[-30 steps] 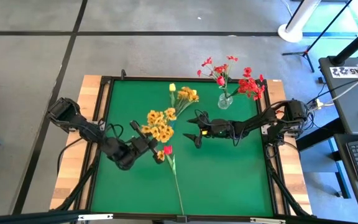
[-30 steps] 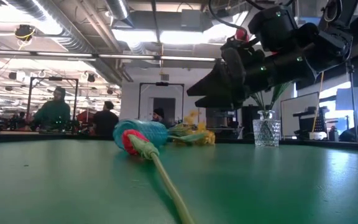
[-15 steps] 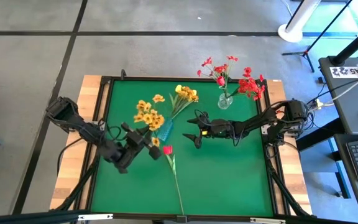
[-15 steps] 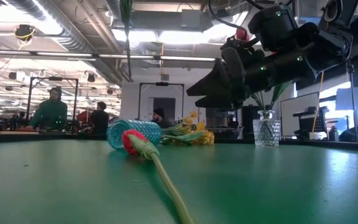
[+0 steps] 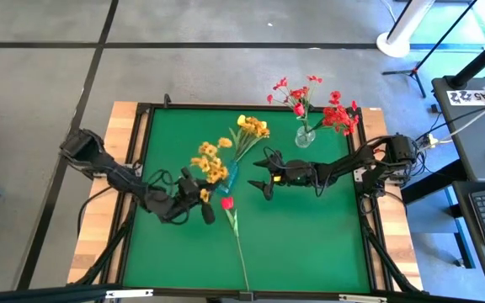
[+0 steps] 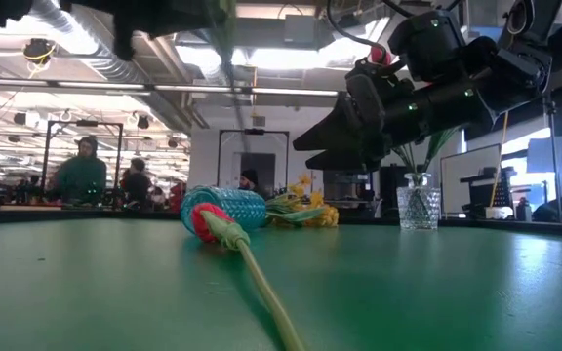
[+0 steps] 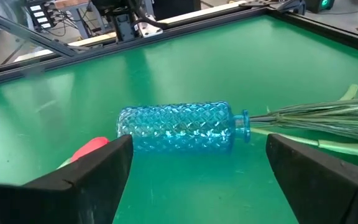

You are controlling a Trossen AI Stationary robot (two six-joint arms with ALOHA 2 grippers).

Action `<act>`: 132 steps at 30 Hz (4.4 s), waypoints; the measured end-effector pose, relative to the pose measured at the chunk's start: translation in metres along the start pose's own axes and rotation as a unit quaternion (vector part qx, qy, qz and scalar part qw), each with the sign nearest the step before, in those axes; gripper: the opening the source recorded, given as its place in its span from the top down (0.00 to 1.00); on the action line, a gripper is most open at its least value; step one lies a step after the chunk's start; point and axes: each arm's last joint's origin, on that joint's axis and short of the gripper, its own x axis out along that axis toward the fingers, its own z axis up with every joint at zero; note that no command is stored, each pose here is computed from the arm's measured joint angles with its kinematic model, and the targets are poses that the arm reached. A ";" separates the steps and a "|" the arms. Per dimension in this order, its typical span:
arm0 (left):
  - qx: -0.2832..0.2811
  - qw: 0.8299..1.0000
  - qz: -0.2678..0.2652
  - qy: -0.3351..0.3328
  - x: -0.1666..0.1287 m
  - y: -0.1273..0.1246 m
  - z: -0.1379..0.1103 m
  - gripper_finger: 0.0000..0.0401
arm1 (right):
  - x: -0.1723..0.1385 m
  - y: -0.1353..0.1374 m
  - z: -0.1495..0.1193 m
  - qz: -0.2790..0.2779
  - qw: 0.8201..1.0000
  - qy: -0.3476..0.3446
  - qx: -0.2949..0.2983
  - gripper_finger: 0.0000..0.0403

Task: Sort flowers into vase by color
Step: Put the yellow flower into the blue vase

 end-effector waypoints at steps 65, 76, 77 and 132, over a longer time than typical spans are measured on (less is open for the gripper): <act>-0.170 0.928 -0.058 0.326 0.075 0.102 0.026 0.54 | -0.001 0.000 -0.001 -0.004 1.000 0.013 0.005 0.09; -0.144 0.858 0.036 0.491 0.129 0.095 -0.011 0.53 | -0.035 0.002 0.045 -0.018 0.999 -0.027 -0.030 0.09; -0.133 0.852 0.051 0.504 0.134 0.095 -0.010 0.53 | -0.039 0.002 0.047 -0.021 0.999 -0.024 -0.034 0.09; -0.025 0.761 0.132 0.635 0.182 0.078 0.024 0.52 | -0.054 -0.003 0.040 -0.043 0.995 0.072 -0.056 0.09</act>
